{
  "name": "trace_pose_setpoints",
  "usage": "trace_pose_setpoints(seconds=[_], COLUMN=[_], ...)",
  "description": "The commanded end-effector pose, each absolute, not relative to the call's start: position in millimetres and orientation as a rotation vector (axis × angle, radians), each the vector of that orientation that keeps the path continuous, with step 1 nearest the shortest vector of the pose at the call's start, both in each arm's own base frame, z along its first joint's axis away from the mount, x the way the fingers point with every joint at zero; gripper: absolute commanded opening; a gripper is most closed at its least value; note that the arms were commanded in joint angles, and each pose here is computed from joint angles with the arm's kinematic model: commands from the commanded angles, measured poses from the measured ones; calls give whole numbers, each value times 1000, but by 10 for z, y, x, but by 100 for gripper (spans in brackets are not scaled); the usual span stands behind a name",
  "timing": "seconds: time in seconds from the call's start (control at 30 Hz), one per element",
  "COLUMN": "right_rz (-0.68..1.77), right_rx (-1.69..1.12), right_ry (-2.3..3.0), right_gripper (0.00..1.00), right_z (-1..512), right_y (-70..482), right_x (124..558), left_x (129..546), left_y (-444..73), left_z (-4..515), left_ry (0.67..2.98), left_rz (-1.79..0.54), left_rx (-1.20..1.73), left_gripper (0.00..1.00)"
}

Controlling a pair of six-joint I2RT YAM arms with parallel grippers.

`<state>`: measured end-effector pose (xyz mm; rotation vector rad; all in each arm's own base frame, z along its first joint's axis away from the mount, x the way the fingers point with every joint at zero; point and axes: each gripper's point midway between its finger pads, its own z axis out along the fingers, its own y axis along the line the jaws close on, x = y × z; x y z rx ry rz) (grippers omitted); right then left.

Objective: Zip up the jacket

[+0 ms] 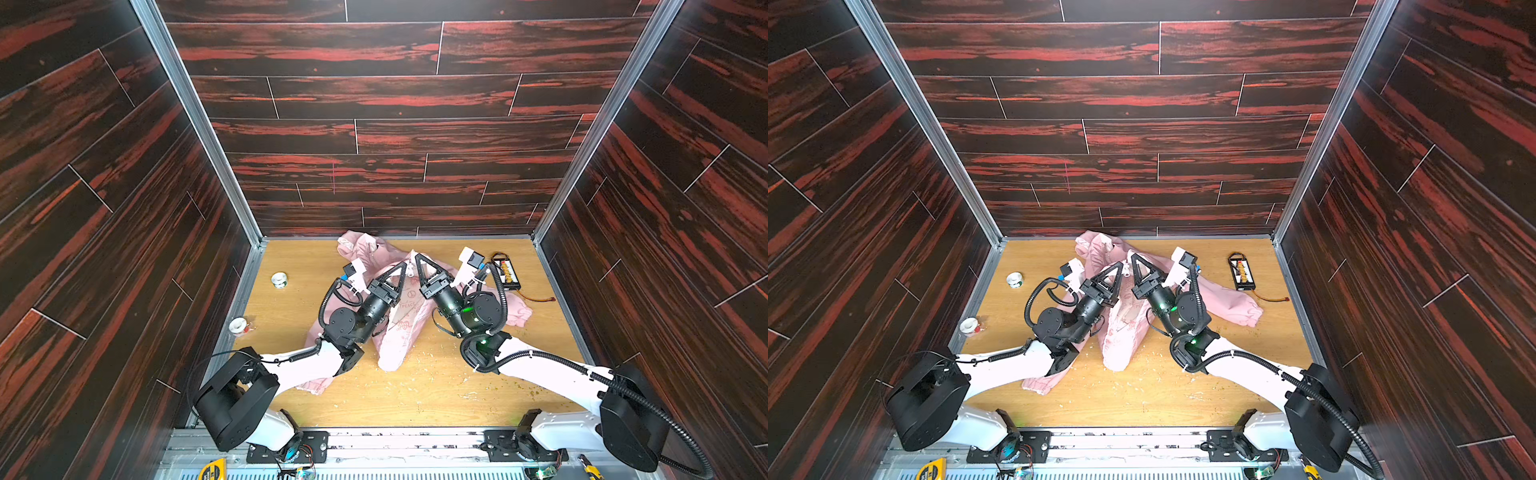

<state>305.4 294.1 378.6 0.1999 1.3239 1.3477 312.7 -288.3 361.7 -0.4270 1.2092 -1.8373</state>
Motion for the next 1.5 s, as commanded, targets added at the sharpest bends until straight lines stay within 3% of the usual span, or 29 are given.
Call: trace_pose_setpoints(seconds=[0.0, 1.47], right_rz=[1401, 1384], right_rx=[196, 215], right_ry=[1258, 1261], right_gripper=[0, 0], right_z=[4001, 4001], right_y=[2929, 2904], right_x=[2969, 3000], left_x=[3033, 2970], left_y=[-2832, -2801], left_z=[3846, 3893], left_ry=[1124, 1111], left_rz=[-1881, -1885], left_rx=[-393, -381], left_gripper=[0, 0])
